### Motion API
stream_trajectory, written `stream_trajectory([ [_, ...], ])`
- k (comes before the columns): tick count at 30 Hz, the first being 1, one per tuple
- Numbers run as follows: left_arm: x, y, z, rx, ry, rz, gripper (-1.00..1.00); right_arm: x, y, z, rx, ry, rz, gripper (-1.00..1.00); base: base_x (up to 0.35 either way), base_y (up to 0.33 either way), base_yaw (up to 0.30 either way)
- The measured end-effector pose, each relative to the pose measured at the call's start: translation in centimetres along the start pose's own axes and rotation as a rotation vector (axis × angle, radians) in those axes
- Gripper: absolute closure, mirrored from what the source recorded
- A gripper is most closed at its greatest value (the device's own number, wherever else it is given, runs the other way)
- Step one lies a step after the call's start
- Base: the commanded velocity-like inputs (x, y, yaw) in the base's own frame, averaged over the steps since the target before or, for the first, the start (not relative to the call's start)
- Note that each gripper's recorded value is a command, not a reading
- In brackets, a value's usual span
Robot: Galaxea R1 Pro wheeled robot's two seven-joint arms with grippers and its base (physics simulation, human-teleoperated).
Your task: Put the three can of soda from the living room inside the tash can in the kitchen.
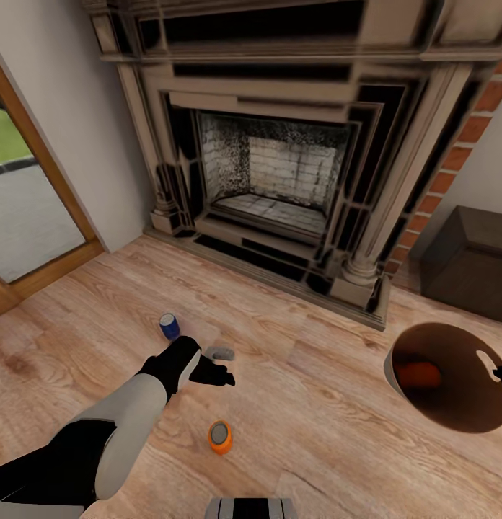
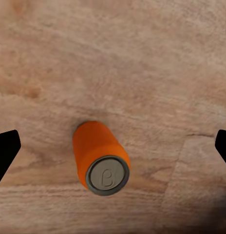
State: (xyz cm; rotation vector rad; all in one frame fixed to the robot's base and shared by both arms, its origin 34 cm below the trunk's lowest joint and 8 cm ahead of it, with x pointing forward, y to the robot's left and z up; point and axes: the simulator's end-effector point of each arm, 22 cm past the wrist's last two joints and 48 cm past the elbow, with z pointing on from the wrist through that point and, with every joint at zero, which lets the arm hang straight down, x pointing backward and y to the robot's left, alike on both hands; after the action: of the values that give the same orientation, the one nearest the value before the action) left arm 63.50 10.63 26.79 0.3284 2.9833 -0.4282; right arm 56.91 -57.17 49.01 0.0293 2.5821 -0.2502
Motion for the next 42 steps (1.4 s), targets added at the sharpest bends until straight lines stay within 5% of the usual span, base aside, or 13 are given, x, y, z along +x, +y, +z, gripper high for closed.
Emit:
stream_trajectory([
  [17, 2.5, 0.5, 3.8, 0.016, 0.068, -0.02, -1.0, 0.4, -0.7, 1.2, 0.041, 0.056, -0.016, 1.0, 0.0, 0.0, 0.0],
  [28, 4.1, 0.9, 6.0, 0.025, 0.113, -0.034, -1.0, 0.9, 0.7, 2.7, -0.027, 0.077, -0.007, 1.0, 0.0, 0.0, 0.0],
  [42, 5.6, 1.0, 7.9, 0.035, 0.151, -0.045, -1.0, -1.0, -0.9, 3.1, 0.007, 0.067, -0.032, 1.0, 0.0, 0.0, 0.0],
])
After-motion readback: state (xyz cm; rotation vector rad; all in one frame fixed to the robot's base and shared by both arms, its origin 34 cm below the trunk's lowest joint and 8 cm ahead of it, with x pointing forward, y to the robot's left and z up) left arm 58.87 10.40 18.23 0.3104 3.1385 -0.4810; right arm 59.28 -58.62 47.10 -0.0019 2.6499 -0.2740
